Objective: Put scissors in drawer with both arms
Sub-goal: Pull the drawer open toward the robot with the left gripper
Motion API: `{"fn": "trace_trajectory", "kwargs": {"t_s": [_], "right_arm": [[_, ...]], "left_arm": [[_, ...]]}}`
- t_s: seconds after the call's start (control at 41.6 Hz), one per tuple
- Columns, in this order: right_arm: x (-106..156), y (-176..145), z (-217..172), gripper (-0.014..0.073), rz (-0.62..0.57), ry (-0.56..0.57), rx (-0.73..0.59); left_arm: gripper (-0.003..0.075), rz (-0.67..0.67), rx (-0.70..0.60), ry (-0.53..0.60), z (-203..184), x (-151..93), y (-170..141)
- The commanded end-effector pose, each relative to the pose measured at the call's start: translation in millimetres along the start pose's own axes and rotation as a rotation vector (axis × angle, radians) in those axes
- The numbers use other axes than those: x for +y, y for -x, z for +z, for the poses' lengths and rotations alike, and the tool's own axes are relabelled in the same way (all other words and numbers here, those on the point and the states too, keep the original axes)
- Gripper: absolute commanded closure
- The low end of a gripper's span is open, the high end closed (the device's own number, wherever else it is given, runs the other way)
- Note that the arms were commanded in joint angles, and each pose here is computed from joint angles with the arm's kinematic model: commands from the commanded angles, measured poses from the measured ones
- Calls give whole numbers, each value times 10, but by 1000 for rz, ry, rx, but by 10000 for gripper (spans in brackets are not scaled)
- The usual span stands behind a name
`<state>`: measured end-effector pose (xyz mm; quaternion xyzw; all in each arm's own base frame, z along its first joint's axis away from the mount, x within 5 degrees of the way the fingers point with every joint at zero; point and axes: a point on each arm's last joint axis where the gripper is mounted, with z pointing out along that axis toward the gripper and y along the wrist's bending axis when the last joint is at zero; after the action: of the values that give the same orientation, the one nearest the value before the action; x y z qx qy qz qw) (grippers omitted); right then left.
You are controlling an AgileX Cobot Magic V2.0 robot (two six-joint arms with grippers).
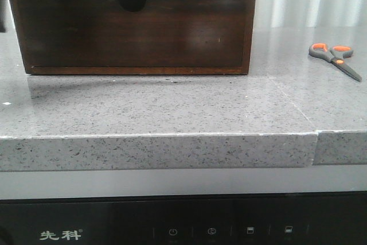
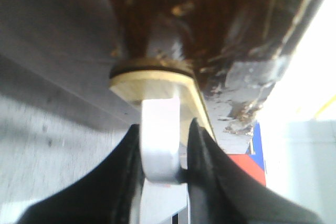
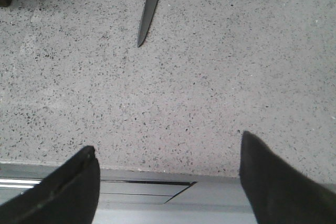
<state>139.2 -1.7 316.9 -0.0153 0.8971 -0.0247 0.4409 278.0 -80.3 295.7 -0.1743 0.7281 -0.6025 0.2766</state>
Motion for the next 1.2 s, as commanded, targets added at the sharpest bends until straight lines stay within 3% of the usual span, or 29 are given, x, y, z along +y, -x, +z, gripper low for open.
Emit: {"fn": "trace_trajectory", "kwargs": {"t_s": [0.0,0.289,0.481,0.577,0.794,0.89,1.179], "right_arm": [[-19,111,-41,22,-13,-13,-74],[-19,107,-41,22,-13,-13,-69],[-19,107,-41,22,-13,-13,-69],[-19,107,-41,22,-13,-13,-69],[-19,107,-41,22,-13,-13,-69],[-19,107,-41,22,-13,-13,-69],[-19,107,-41,22,-13,-13,-69]], "left_arm": [[741,143,40,-126,-218,-254,-252],[741,151,60,-127,-608,-68,-809],[727,173,48,-134,-712,-66,-930],[638,175,48,-130,-711,-63,-929],[251,177,25,-103,-708,-40,-907],[149,181,29,-99,-707,-36,-910],[134,240,21,-128,-795,-134,-987]]}}
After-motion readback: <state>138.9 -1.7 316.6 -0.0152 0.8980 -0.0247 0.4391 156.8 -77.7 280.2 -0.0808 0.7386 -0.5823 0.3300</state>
